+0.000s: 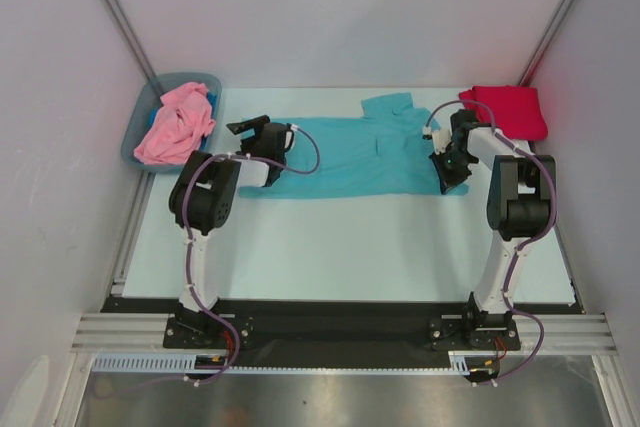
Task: Fold and stack the t-shirts
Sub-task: Fold the tshirt
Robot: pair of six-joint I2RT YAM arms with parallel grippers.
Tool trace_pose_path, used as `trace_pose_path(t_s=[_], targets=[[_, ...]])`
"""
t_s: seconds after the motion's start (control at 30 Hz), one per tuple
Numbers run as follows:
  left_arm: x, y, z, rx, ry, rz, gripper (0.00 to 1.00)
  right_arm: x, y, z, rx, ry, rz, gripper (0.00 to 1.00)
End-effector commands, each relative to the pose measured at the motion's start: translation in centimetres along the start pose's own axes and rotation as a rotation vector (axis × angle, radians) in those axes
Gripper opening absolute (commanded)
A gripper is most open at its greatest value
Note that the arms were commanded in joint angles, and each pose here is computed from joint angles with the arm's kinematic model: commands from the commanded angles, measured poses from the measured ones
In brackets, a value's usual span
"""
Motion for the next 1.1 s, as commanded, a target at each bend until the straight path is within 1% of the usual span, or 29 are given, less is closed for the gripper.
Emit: trace_pose_path(t_s=[0.0, 0.07, 0.1, 0.2, 0.23, 0.27, 0.3, 0.37, 0.5, 0.67, 0.73, 0.83, 0.93, 1.07], targets=[[-0.2, -1.5, 6.7, 0.023, -0.179, -0.053, 1.0, 1.4, -1.8, 1.0, -0.03, -0.054, -0.017, 0.0], [0.2, -2.3, 7.9, 0.031, -0.193, -0.091, 1.0, 2.2, -2.1, 1.3, -0.025, -0.061, -0.036, 0.0], [0.4, -2.5, 8.3, 0.03, -0.202, -0.106, 1.0, 3.2, -2.7, 1.7, -0.023, -0.074, -0.067, 0.0], [1.2, -3.6, 8.5, -0.021, -0.199, -0.189, 1.0, 4.4, -2.8, 1.9, -0.024, -0.076, -0.09, 0.0], [1.4, -3.9, 7.9, -0.079, -0.171, -0.229, 1.0, 5.1, -3.1, 1.8, -0.029, -0.076, -0.112, 0.0], [1.7, -4.5, 8.0, -0.098, -0.176, -0.261, 1.0, 5.4, -3.0, 1.8, -0.03, -0.073, -0.115, 0.0], [1.5, -5.0, 7.0, -0.181, -0.148, -0.272, 1.0, 5.5, -2.4, 1.6, -0.031, -0.069, -0.104, 0.0], [1.9, -5.8, 6.2, -0.263, -0.14, -0.355, 1.0, 5.9, -2.2, 1.4, -0.041, -0.065, -0.111, 0.0], [1.9, -6.8, 3.7, -0.408, -0.098, -0.404, 1.0, 6.2, -1.5, 1.2, -0.047, -0.059, -0.103, 0.0], [1.2, -7.2, 1.8, -0.535, -0.039, -0.413, 1.0, 5.8, -1.0, 1.1, -0.053, -0.058, -0.083, 0.0], [1.1, -7.2, 1.4, -0.55, -0.034, -0.398, 1.0, 5.6, -0.9, 1.1, -0.053, -0.055, -0.075, 0.0], [0.7, -6.1, 1.6, -0.504, -0.083, -0.342, 1.0, 5.2, -0.7, 1.0, -0.05, -0.054, -0.065, 0.0], [0.3, -4.9, 0.8, -0.46, -0.095, -0.289, 1.0, 4.9, -0.4, 0.9, -0.047, -0.045, -0.056, 0.0], [-0.6, -4.5, -1.0, -0.488, -0.035, -0.277, 1.0, 4.5, -0.3, 0.8, -0.045, -0.05, -0.045, 0.0]])
Point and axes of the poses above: each gripper's point midway between its finger pads, its own y axis out along the fingers, its own z axis along the line the jaws close on, x = y × z, the point moved 10 cm from there along -y, back along the fingers, and after that the axes turned 7 degrees about y, right-handed, at the moved point
